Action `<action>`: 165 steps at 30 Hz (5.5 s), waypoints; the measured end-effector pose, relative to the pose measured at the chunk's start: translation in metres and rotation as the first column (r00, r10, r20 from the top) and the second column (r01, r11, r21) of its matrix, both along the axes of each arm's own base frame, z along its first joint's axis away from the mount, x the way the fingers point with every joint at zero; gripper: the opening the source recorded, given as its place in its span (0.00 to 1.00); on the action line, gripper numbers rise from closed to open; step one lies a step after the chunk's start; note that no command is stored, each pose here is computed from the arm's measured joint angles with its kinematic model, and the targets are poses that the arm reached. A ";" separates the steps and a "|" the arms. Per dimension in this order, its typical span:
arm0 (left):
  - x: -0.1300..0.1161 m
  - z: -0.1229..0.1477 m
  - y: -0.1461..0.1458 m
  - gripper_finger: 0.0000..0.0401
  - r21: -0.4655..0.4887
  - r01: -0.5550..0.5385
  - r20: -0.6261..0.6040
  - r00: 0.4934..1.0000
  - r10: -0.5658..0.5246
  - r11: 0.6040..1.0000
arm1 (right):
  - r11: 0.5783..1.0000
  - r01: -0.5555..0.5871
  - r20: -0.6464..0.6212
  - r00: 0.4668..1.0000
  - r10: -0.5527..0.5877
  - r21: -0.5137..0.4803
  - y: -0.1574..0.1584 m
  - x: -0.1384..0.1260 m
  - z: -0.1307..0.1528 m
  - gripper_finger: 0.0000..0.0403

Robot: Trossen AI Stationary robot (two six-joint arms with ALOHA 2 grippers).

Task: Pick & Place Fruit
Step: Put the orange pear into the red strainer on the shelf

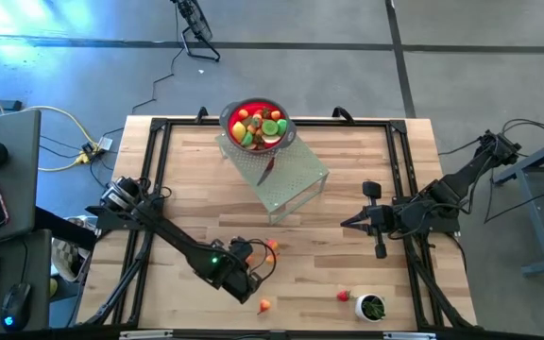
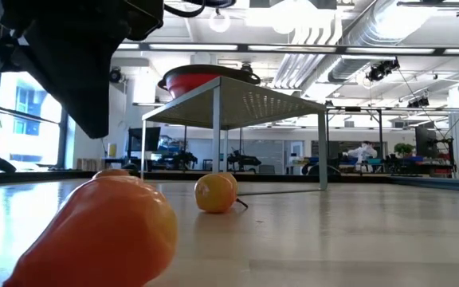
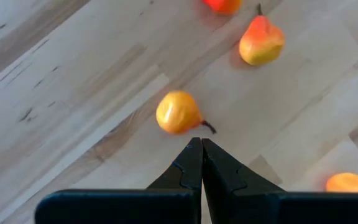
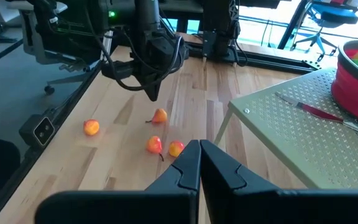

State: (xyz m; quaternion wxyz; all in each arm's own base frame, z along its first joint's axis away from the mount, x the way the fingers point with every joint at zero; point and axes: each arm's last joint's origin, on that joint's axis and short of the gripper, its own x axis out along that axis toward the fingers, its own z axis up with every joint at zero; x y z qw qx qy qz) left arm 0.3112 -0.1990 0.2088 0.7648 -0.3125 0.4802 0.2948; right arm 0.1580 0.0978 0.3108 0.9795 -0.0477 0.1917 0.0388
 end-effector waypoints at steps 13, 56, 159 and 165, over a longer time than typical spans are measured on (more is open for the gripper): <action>0.002 0.000 0.003 0.41 0.004 -0.017 0.005 1.000 0.017 1.000 | 1.000 -0.001 0.000 1.000 0.001 0.000 0.000 0.000 0.000 0.01; 0.028 -0.054 0.002 0.65 -0.038 -0.350 0.069 0.934 0.352 0.936 | 0.999 0.000 -0.053 0.999 -0.002 -0.035 0.008 0.011 -0.011 0.01; -0.034 0.164 0.297 0.32 0.421 -0.454 0.443 0.859 0.259 0.785 | 0.963 0.177 0.014 0.984 -0.178 -0.202 0.001 0.011 -0.010 0.01; -0.032 0.163 0.298 0.33 0.426 -0.459 0.442 0.858 0.263 0.780 | 0.961 0.169 0.014 0.985 -0.170 -0.221 0.001 0.011 -0.011 0.01</action>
